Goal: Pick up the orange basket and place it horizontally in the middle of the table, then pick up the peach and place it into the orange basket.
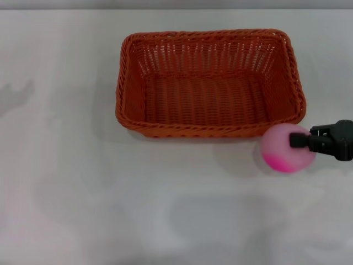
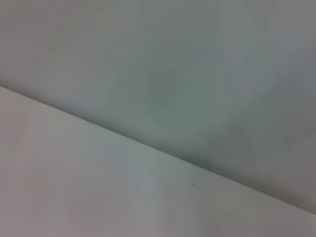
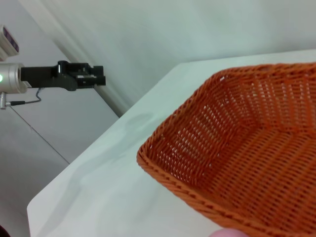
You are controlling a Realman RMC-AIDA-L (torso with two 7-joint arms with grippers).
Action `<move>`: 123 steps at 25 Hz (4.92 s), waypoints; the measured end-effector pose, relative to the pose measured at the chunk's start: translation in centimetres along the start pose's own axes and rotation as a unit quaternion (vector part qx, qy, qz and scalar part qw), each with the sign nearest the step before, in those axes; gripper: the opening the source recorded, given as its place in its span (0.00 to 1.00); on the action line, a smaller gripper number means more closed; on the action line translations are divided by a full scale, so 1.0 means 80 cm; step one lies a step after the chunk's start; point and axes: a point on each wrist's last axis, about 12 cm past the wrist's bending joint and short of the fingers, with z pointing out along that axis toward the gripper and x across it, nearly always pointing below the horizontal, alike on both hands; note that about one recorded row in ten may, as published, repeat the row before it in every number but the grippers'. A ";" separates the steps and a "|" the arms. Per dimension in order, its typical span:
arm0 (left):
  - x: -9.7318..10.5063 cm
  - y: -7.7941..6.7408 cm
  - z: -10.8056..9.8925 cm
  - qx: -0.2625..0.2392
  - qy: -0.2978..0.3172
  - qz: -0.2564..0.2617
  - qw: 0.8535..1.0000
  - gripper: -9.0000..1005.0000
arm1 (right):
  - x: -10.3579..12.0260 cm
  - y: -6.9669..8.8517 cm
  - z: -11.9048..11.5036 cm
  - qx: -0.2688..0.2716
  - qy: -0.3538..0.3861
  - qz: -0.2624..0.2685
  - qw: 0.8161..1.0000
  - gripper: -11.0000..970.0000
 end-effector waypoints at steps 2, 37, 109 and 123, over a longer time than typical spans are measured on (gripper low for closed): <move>-0.001 0.000 0.000 -0.001 -0.002 0.000 1.000 0.56 | -0.004 0.000 -0.001 0.001 -0.003 -0.002 1.000 0.13; 0.005 0.005 0.006 0.016 -0.004 -0.007 1.000 0.56 | -0.141 0.015 0.063 -0.035 -0.047 -0.139 0.989 0.13; 0.023 0.043 -0.023 -0.022 -0.045 -0.018 0.999 0.56 | -0.114 -0.074 0.009 0.246 -0.237 -0.102 0.934 0.90; 0.043 0.083 -0.035 -0.043 -0.159 0.023 0.986 0.56 | -0.056 -0.101 -0.056 0.391 -0.314 -0.088 0.861 0.90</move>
